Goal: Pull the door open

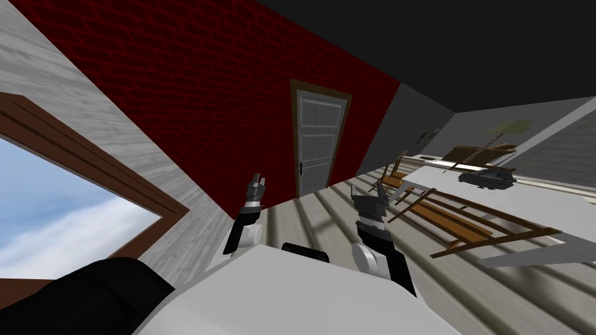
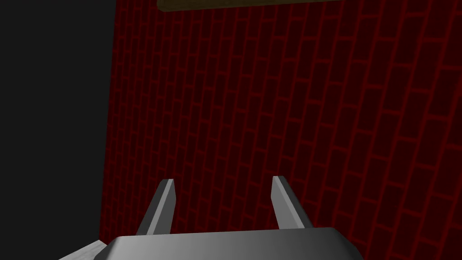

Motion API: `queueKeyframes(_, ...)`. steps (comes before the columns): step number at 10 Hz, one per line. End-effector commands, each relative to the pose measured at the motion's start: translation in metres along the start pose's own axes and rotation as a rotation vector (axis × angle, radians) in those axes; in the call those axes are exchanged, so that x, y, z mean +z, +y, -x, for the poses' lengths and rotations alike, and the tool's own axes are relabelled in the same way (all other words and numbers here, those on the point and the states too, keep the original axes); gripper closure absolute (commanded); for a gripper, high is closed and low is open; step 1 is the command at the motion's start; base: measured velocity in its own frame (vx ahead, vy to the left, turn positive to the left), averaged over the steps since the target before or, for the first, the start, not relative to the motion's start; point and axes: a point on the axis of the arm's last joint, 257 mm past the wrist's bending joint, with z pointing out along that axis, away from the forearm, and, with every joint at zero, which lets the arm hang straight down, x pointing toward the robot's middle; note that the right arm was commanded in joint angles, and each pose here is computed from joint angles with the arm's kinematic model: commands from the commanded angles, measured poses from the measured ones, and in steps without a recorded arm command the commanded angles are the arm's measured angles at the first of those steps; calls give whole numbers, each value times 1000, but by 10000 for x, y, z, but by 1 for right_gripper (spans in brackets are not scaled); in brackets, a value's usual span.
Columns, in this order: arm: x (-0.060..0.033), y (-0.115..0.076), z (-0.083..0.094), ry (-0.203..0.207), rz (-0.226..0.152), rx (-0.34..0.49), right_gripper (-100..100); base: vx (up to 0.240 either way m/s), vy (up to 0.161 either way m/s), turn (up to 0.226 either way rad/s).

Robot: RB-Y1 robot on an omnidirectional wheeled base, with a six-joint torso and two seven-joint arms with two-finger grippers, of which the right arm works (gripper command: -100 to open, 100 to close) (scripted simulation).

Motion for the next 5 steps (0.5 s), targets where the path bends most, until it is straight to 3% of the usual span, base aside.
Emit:
queueKeyframes(1, -8, -124, 23, 0, -17, 49, -100, 94, 24, 83)
queueKeyframes(5, -88, -397, 74, -7, -61, 161, -100, 92, 10, 126)
